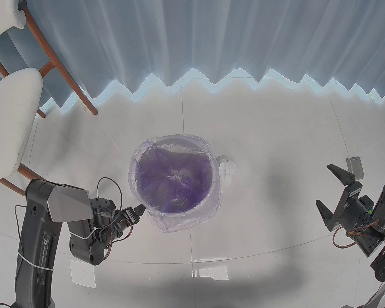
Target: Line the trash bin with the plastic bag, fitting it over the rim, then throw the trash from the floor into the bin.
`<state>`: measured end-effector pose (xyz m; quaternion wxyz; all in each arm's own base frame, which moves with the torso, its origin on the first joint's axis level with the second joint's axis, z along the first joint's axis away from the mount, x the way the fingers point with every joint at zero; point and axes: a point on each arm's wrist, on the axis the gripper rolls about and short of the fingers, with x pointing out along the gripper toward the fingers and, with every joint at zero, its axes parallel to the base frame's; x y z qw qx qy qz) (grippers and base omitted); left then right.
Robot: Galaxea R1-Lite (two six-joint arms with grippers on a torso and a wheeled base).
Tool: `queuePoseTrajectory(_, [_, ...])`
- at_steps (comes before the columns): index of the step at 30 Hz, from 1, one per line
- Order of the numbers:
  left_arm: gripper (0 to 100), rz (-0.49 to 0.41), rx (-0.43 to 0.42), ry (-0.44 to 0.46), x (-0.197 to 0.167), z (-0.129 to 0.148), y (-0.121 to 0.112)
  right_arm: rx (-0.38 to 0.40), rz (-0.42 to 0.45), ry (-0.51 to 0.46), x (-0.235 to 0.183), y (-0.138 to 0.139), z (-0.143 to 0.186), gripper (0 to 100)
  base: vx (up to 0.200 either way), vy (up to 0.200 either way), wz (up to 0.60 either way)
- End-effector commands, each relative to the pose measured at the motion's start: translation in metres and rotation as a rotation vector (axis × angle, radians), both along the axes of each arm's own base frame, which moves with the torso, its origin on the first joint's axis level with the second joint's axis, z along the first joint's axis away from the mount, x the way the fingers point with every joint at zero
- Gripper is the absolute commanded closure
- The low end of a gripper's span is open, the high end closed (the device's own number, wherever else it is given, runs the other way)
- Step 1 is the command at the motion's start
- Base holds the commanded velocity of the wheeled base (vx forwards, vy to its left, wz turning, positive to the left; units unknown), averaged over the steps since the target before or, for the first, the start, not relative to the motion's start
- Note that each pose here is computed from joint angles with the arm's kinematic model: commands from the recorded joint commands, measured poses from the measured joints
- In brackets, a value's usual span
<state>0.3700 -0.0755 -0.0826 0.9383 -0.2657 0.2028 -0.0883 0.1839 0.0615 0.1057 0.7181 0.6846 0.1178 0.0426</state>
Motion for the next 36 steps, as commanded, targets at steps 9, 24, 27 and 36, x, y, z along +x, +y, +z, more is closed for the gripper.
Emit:
queuePoseTrajectory(9, [0,0.021,0.216,-0.155,-0.041,0.096,0.014,-0.007,-0.004,0.019,-0.002,-0.002,-0.004,0,0.000,0.000,0.00])
queuePoseTrajectory(24, [0,0.091,0.328,-0.487,-0.081,0.206,0.020,-0.023,-0.002,0.062,0.002,0.000,-0.013,0,0.000,0.000,0.00])
queuePoseTrajectory(27, [0,0.081,0.347,-0.619,-0.101,0.241,0.017,-0.023,-0.001,0.061,0.002,0.001,-0.013,0,0.000,0.000,0.00])
queuePoseTrajectory(36, [0,-0.034,0.327,-0.820,-0.167,0.308,0.019,-0.032,-0.001,0.087,0.005,0.001,-0.018,0,0.000,0.000,0.00])
